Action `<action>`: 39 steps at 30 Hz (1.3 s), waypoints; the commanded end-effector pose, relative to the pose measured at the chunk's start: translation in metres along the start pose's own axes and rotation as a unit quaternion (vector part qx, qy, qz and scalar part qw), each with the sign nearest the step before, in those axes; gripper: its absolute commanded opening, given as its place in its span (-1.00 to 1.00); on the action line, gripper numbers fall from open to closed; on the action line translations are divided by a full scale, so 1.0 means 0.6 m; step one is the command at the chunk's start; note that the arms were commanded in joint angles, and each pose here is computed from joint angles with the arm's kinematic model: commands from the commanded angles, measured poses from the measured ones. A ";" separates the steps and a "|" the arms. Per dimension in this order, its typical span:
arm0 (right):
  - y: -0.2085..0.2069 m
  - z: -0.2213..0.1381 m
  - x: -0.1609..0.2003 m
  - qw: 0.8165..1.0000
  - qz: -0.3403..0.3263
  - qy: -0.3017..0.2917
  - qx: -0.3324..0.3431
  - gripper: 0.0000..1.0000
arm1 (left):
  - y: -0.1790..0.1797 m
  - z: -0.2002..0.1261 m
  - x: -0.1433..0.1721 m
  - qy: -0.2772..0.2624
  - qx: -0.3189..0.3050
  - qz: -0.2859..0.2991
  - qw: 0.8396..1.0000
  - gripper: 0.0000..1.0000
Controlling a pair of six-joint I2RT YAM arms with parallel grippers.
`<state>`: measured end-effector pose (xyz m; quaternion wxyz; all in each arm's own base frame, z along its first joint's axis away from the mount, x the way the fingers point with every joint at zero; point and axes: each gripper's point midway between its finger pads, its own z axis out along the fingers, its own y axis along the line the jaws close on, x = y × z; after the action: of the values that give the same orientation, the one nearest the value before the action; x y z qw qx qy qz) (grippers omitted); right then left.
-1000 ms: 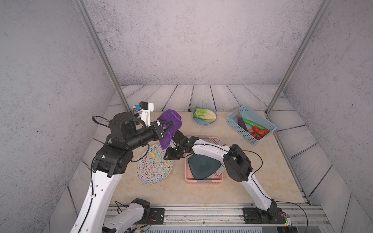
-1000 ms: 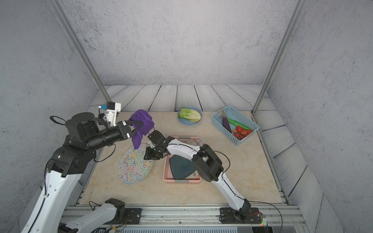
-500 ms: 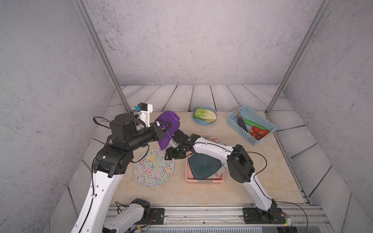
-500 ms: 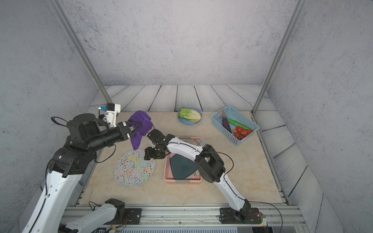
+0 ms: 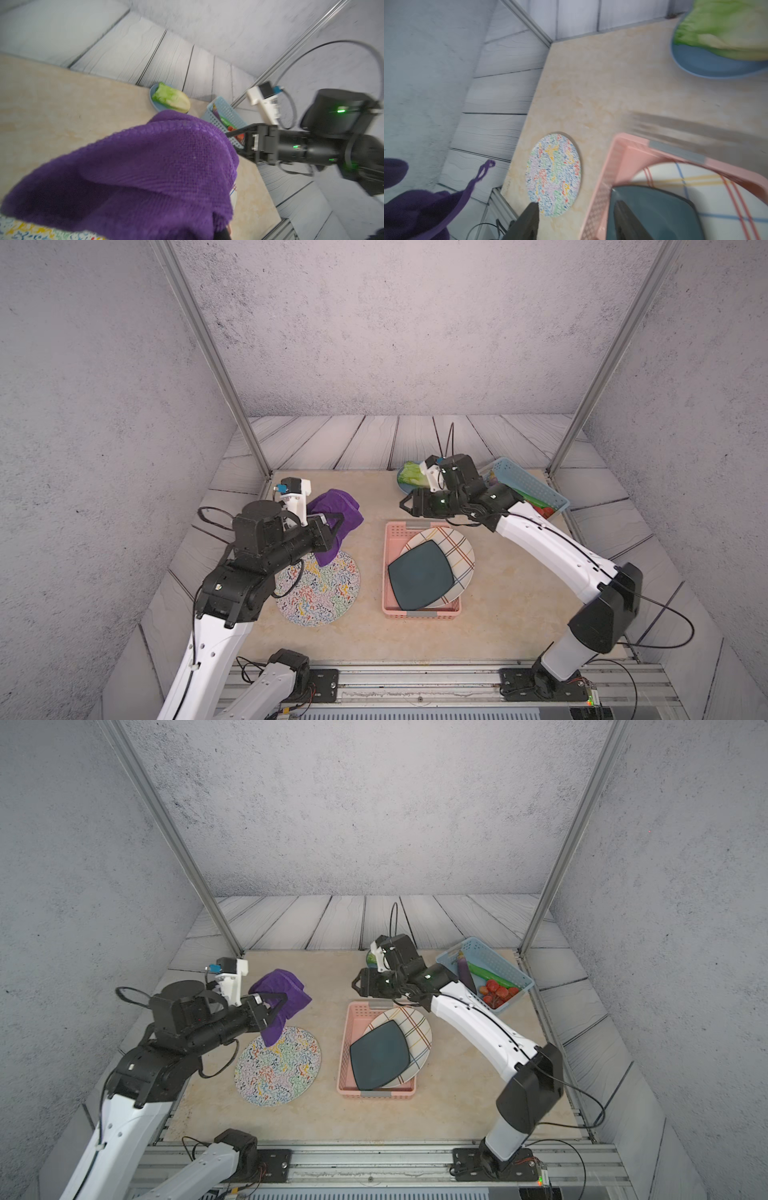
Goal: Wipe the wet plate dry
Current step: Pick up the plate from the bin.
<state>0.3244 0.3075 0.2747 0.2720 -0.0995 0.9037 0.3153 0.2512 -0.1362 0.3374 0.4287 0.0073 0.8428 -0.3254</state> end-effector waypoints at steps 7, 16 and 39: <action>-0.174 -0.030 0.150 0.987 0.024 0.095 0.129 0.08 | 0.105 0.089 0.135 0.116 -0.069 -0.011 0.991 -1.00; -0.210 0.052 0.240 0.966 0.066 0.219 0.121 0.08 | 0.112 0.168 0.272 0.232 -0.090 -0.034 0.968 -1.00; -0.133 0.102 0.208 0.980 0.138 0.137 -0.044 -1.00 | 0.072 0.156 0.220 0.148 -0.074 -0.011 0.986 -1.00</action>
<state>0.2718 0.2800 0.0989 0.0599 -0.0066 0.9307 0.3608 0.2371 -0.1984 0.1320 0.2243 0.0061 0.9376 -0.2655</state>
